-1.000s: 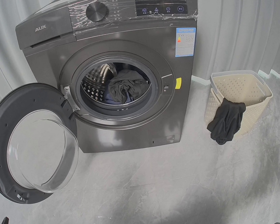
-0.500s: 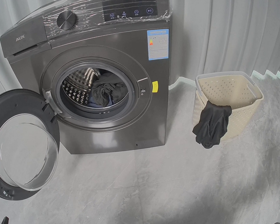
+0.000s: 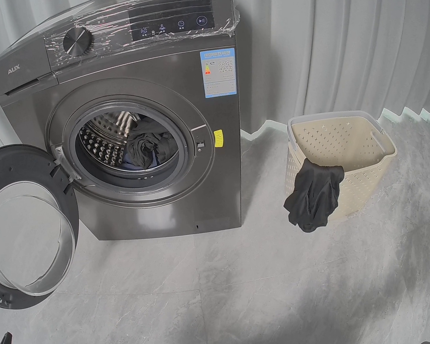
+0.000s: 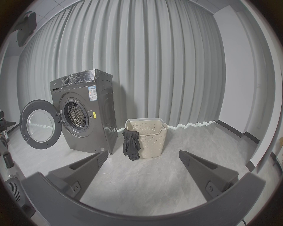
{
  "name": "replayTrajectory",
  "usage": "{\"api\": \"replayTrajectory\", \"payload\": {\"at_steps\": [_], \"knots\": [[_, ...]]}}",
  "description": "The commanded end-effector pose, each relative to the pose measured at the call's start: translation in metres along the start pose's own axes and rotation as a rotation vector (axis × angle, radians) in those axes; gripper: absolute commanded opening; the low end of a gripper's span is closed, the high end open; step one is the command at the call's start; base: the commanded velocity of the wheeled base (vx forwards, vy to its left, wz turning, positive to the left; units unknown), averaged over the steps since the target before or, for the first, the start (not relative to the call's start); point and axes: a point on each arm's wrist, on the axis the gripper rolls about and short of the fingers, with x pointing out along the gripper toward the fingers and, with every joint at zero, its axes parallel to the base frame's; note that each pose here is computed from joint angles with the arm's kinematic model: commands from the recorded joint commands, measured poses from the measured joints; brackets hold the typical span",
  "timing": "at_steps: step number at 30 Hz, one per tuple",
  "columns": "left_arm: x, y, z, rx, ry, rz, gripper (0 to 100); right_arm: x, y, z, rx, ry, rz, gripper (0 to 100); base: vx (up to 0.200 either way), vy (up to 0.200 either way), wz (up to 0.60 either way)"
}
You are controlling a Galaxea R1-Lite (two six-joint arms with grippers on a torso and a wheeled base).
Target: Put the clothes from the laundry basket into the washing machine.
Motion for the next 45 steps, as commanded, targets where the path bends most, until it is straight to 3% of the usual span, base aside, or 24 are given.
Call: {"api": "replayTrajectory", "payload": {"at_steps": [1, 25, 31, 45], "knots": [[-0.0001, 0.0004, -0.0048, 0.002, 0.002, -0.001, 100, -0.0006, -0.0001, -0.0001, 0.002, -0.007, 0.001, 100, 0.000, -0.200, 0.00], [0.0000, 0.0001, -0.0049, -0.002, 0.002, -0.012, 100, -0.0006, 0.0000, -0.0003, -0.005, -0.001, -0.001, 100, 0.000, -0.200, 0.00], [0.0000, 0.0001, -0.0049, -0.005, 0.002, -0.012, 100, -0.0007, 0.0000, -0.0005, -0.005, -0.001, -0.001, 100, 0.000, 0.000, 0.00], [-0.0001, 0.0001, -0.0046, -0.010, 0.002, -0.013, 100, -0.0006, -0.0001, -0.0006, -0.007, 0.002, -0.002, 100, 0.200, 0.000, 0.00]]}}
